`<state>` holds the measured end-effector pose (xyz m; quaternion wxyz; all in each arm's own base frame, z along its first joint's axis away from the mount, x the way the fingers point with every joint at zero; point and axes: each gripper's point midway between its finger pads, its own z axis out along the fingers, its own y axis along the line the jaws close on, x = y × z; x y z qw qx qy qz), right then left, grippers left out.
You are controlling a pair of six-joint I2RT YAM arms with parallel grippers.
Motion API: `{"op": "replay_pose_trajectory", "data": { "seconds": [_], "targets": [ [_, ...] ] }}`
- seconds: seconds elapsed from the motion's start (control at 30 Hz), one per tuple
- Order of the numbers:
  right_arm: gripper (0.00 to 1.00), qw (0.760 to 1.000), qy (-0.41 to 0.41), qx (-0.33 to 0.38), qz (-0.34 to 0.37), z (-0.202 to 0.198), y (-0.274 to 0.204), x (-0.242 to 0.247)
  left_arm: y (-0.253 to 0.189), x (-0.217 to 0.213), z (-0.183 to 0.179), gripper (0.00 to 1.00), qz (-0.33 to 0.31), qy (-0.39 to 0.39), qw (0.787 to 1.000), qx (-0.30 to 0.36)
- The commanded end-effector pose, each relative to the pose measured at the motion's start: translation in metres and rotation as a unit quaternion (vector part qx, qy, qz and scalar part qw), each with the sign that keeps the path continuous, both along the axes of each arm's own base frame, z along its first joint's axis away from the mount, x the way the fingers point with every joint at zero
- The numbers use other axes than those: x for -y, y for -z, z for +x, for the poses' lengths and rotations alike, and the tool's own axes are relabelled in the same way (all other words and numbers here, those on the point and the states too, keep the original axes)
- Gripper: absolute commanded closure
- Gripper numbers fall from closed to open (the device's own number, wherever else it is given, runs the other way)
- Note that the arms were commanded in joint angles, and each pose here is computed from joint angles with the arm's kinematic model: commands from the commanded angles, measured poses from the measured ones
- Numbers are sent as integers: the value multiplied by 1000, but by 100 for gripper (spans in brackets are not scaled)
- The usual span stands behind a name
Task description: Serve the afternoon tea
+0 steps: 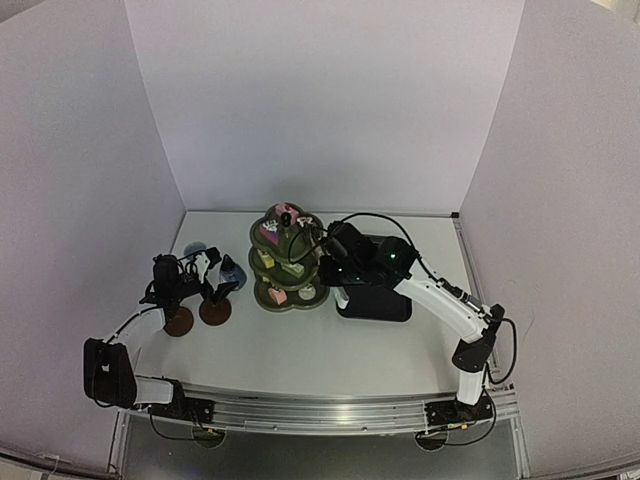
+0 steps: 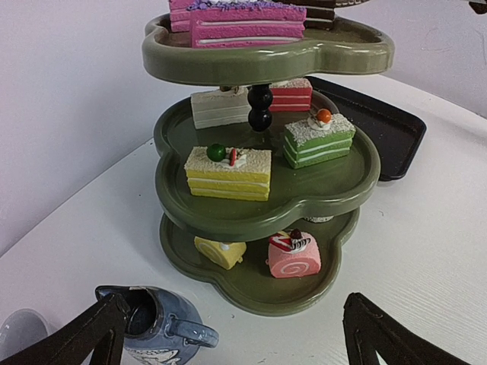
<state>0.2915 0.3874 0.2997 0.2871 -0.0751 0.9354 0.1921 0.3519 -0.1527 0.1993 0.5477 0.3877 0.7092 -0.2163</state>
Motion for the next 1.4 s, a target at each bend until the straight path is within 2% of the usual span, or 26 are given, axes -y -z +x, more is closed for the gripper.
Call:
{"op": "replay_pose_trajectory", "data": {
  "seconds": [0.0,0.53,0.93,1.13,1.37],
  "targets": [
    [70,1000,-3,11,14,0,-12,-6,-12,1,-2,1,-1,1,1000,22],
    [70,998,-9,39,40,-7,-48,7,-10,1,-3,1,1,3,1000,21],
    [70,995,3,85,51,1,-78,18,-12,1,-3,1,0,3,1000,22],
    [70,990,79,116,4,44,-74,71,-15,1,-2,1,-6,-1,1000,23],
    [70,980,147,100,-87,101,-11,144,-20,-5,-1,1,-27,-32,999,7]
  ]
}}
